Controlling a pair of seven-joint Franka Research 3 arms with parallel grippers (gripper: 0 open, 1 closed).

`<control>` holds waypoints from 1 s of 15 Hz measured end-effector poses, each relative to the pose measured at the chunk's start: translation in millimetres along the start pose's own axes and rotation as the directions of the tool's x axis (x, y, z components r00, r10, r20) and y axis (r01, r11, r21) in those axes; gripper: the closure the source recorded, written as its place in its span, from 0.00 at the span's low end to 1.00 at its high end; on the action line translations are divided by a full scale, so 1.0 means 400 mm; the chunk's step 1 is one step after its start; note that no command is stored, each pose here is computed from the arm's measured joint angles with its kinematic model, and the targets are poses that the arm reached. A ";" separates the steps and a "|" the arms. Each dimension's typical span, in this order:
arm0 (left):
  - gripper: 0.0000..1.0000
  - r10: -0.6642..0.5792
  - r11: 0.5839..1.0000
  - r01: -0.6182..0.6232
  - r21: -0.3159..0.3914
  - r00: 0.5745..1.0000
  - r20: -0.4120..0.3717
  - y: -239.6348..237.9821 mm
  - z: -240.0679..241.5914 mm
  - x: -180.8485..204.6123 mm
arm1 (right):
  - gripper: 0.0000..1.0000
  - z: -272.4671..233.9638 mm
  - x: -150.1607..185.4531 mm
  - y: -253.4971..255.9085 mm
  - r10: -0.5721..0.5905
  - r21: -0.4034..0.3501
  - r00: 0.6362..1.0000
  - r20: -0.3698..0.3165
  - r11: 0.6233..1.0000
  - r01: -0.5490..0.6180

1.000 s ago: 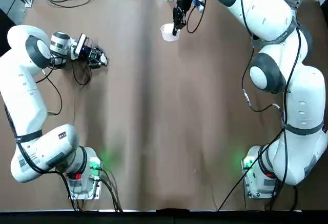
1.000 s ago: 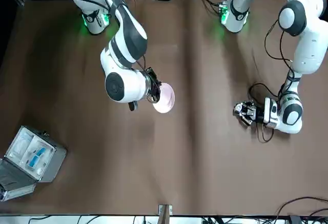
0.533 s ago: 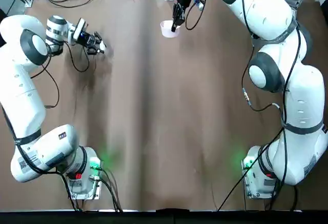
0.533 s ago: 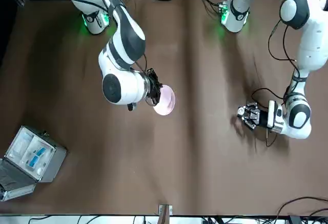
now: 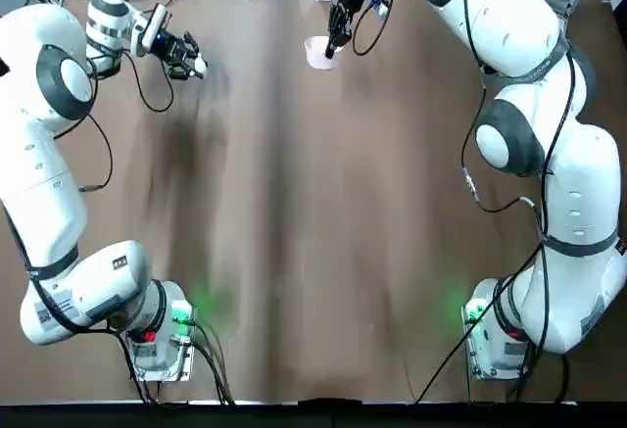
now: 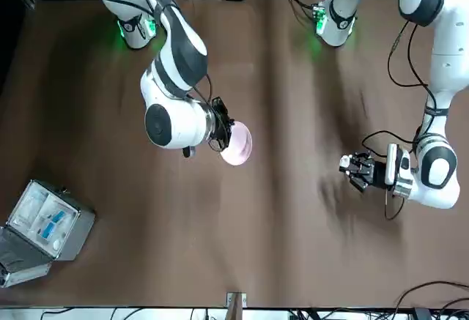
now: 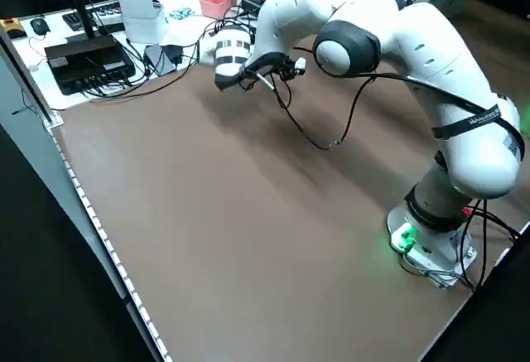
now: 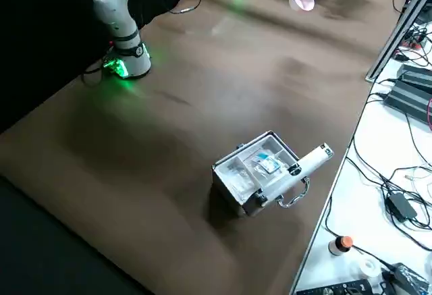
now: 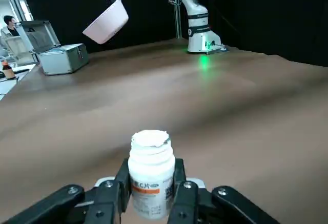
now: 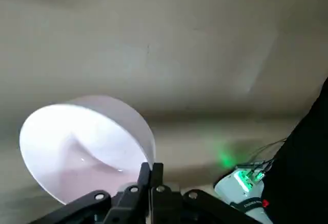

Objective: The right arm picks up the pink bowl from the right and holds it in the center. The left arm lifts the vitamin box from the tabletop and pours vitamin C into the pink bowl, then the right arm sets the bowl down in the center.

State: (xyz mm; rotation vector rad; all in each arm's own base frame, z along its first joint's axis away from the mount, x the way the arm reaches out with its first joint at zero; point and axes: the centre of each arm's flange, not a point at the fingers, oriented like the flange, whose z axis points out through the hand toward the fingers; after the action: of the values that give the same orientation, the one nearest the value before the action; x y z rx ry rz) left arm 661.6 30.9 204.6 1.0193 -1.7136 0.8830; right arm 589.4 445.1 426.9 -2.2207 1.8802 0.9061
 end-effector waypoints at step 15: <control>0.65 0.073 0.997 -0.062 -0.055 0.973 0.219 -0.250 0.217 0.397 | 0.98 0.014 0.020 -0.029 -0.092 -0.022 0.989 0.119 0.995 0.095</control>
State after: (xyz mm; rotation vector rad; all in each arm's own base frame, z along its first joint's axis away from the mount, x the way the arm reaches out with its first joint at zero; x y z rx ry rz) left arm 686.2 -124.6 338.5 1.0648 -1.9563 0.7912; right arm 598.4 443.3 414.9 -2.1970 1.7083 1.0282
